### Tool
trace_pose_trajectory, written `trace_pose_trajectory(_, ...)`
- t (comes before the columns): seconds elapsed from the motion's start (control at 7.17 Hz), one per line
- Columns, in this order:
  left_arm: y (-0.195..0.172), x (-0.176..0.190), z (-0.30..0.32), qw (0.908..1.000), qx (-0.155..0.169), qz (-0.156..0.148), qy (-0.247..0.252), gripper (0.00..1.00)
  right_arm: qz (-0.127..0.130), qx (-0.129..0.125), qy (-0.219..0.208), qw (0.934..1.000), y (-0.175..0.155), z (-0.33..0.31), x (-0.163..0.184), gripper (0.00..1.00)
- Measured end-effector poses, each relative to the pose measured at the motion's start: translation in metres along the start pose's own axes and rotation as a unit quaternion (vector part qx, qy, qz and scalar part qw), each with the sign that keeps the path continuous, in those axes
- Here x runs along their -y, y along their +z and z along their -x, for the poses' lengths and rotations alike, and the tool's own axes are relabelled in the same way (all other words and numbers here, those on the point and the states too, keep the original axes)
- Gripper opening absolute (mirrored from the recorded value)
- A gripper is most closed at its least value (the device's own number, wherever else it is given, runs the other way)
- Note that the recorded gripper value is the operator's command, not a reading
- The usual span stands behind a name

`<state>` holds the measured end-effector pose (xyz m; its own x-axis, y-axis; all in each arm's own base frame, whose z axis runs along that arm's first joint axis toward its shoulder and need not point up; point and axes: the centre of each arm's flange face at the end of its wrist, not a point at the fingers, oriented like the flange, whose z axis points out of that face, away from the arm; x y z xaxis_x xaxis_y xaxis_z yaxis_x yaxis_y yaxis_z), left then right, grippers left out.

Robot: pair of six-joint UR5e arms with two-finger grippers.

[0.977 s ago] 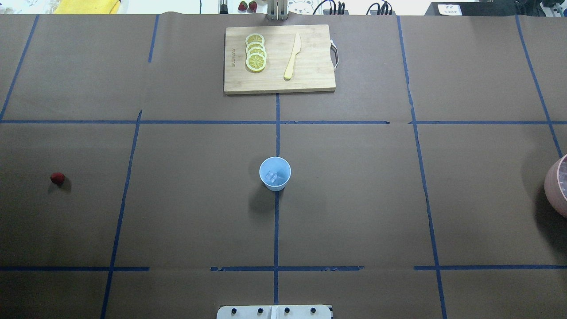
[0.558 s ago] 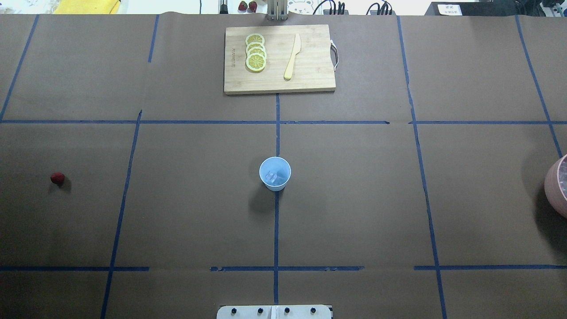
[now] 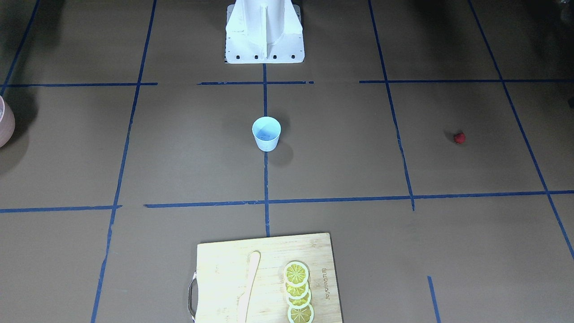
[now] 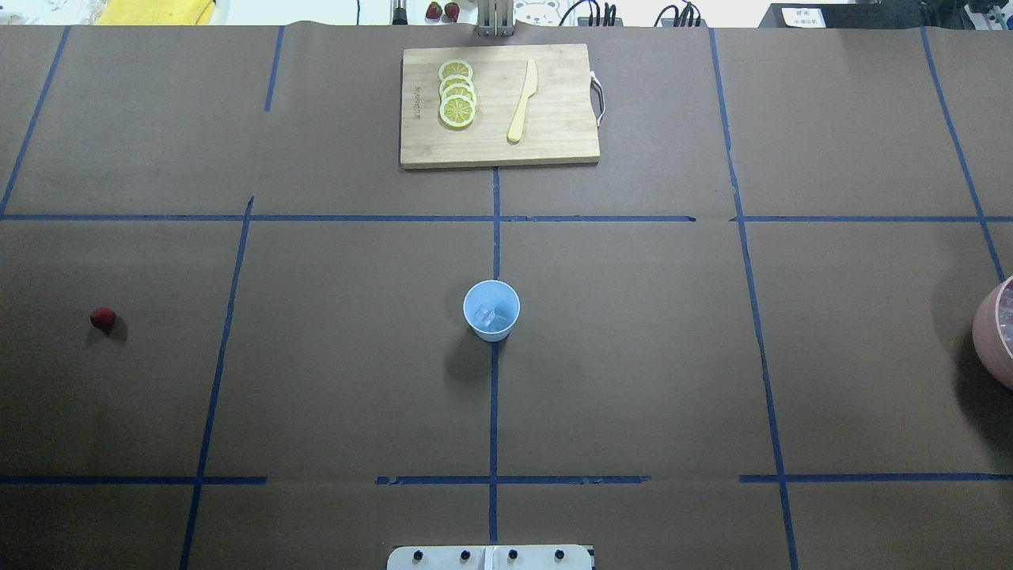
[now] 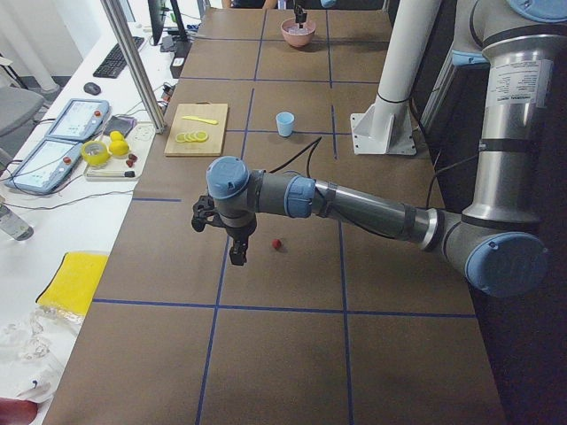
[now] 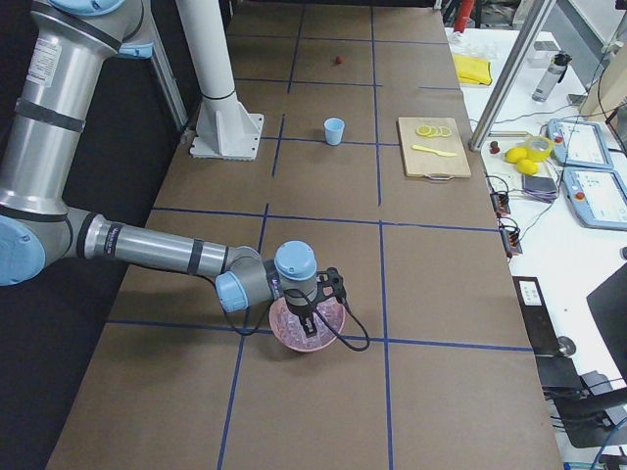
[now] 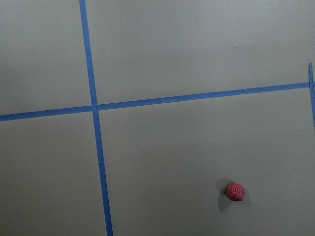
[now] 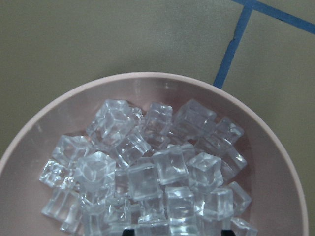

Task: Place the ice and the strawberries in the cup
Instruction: 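Grasp an ice cube from the pink bowl with the right gripper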

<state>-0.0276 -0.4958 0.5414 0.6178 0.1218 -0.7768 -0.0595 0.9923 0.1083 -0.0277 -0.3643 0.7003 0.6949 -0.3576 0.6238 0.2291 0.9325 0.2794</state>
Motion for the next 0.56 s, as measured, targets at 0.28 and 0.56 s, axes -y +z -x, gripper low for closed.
trace_pose_trajectory(0.28,-0.0003,0.0,-0.0004,1.0,0.0,0.0,0.0,1.0,0.005,0.0,0.003,1.0,0.0055,-0.0043,-0.0043,0.66)
trace_pose_trajectory(0.56,-0.0004,0.0001,-0.0005,1.0,0.0,-0.001,0.001,1.0,0.007,0.001,0.004,1.0,0.0075,-0.0061,-0.006,0.65)
